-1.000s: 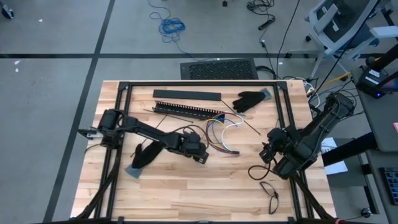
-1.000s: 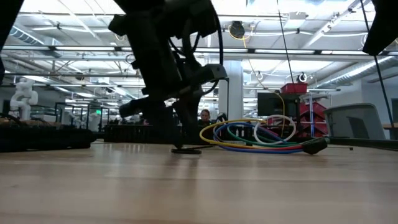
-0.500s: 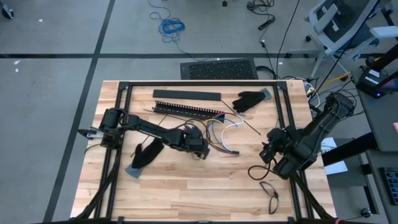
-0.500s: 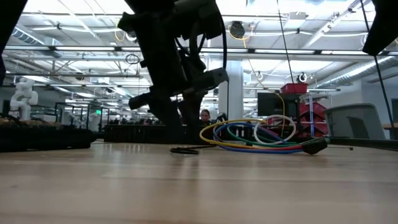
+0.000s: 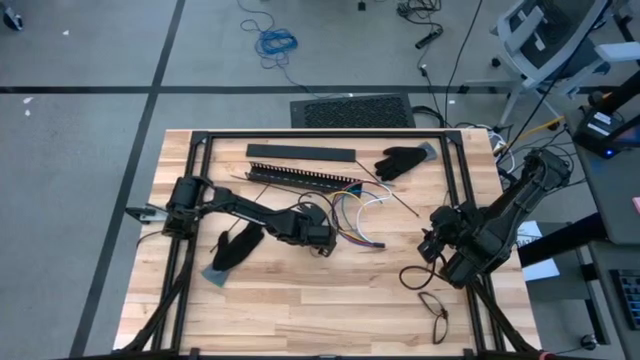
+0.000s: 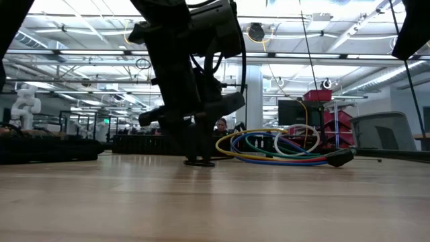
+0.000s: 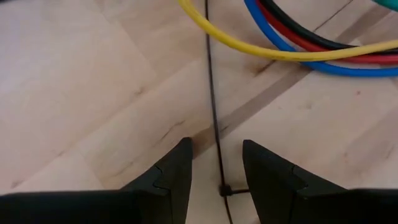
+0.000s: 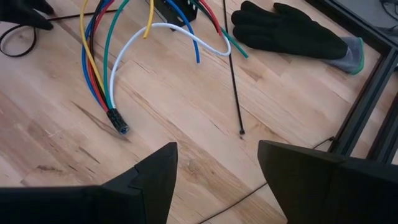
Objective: Ziptie cables
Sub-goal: Wrap the cable wires using a zip tie
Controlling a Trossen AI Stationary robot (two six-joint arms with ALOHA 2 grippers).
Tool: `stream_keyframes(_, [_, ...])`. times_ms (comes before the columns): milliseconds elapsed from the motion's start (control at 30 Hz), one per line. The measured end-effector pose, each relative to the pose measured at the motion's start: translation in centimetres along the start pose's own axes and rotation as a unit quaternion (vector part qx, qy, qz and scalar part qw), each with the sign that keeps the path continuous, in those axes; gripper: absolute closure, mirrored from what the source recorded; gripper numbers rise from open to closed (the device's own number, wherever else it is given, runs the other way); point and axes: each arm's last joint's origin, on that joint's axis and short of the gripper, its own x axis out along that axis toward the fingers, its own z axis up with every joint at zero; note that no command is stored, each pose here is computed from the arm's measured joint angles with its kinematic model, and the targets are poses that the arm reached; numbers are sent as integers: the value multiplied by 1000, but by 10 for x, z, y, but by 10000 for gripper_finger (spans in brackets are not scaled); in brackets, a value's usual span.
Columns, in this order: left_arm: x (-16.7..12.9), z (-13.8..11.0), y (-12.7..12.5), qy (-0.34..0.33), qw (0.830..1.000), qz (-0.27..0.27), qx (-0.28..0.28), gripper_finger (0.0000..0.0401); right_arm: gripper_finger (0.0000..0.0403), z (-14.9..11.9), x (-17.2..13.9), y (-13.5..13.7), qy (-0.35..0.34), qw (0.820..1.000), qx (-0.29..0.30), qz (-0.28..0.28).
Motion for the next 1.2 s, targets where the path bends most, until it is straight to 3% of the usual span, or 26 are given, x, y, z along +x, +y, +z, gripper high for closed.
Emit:
stream_keyframes(167, [1,-2,0,-2,1000,9,8,274,181,1,-1,-2,1,1000,6,5])
stream_keyframes(333, [3,-1,3,3,999,16,50,379,181,3,-3,-6,2,1000,18,13])
stream_keyframes(400, [3,-1,3,4,998,16,54,393,181,4,-4,-8,3,1000,25,17])
stream_keyframes(600, [-4,0,4,6,998,14,59,399,181,7,-7,-15,0,999,43,32])
stream_keyframes(833, [-32,-11,9,20,996,33,83,400,181,14,-10,-22,-41,995,78,54])
stream_keyframes(1000, [-67,-15,6,-33,995,14,93,400,181,11,-12,-23,-13,996,60,60])
stream_keyframes(1133, [-112,-21,-1,-97,979,-44,174,401,181,0,-9,-23,29,998,26,47])
stream_keyframes(1200, [-132,-29,-5,-123,961,-77,236,401,181,-9,-3,-25,49,998,24,33])
